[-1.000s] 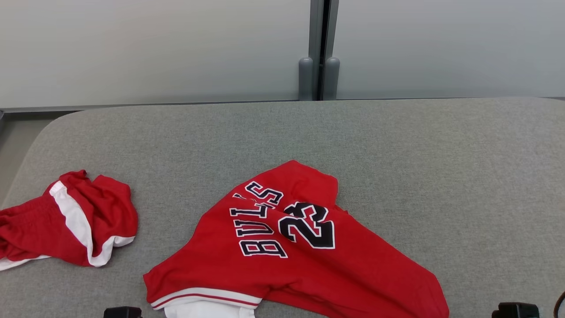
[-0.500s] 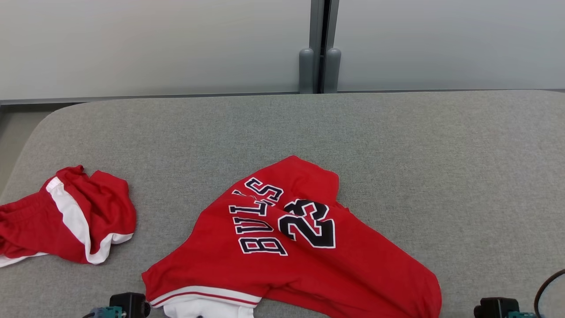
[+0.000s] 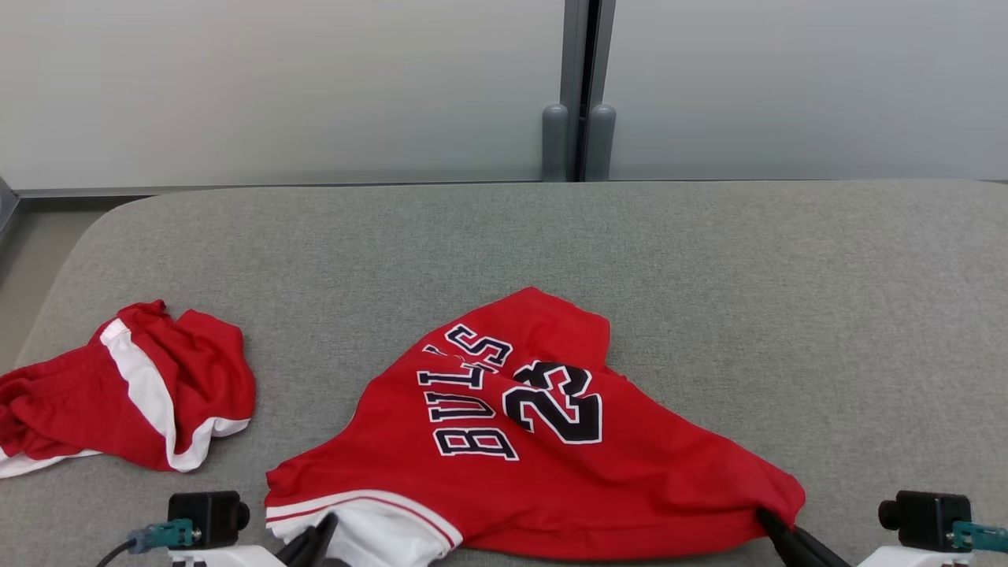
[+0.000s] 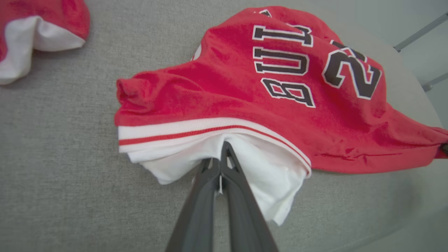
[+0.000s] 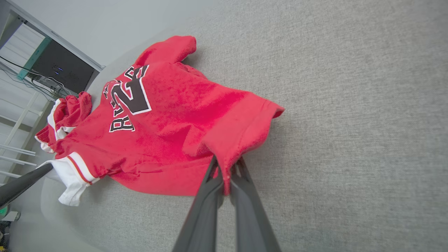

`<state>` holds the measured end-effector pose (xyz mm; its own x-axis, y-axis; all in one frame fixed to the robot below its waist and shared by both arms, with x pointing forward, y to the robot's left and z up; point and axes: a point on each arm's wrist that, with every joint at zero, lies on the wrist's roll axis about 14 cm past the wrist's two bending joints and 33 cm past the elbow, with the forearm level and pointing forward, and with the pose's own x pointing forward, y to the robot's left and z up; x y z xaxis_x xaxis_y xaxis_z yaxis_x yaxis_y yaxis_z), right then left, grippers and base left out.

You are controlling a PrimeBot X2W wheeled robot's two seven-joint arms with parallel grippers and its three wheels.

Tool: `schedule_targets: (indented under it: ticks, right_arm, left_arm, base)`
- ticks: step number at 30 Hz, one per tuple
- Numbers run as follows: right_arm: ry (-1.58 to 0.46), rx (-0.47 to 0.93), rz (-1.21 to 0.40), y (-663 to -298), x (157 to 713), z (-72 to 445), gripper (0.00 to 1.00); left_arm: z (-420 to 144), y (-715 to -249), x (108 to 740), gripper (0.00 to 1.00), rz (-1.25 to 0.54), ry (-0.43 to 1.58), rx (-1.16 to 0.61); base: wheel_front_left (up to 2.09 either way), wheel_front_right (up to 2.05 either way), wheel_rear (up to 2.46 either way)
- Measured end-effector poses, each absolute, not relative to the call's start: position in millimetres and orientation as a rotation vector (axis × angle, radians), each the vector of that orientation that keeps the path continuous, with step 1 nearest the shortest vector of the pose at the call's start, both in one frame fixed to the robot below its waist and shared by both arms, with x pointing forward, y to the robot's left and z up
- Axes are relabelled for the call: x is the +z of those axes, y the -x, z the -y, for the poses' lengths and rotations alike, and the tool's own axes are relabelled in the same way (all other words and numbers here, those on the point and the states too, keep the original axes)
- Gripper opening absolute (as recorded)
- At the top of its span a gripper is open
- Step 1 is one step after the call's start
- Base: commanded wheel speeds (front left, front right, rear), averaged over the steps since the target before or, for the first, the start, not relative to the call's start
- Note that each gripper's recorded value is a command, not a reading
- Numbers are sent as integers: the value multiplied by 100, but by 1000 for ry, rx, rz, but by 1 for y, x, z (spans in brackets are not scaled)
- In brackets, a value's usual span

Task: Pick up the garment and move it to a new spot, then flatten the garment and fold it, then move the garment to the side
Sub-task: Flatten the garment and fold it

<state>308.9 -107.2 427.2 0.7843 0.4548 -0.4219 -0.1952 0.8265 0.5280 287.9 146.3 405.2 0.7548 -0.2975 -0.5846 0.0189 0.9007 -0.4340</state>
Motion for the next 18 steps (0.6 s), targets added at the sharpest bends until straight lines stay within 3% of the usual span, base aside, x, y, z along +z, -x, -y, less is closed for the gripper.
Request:
schedule_targets:
  ticks: [11,18]
  right_arm:
    - [-508,383,-367,-332,488,118,0]
    - [-470,428,-250,-384,527,119,0]
  left_arm:
    - [-138,-325,497,0,-419,352,-269]
    - [-143,-381,530,0,-341,194,-333]
  base:
    - [0,0,0]
    - [0,0,0]
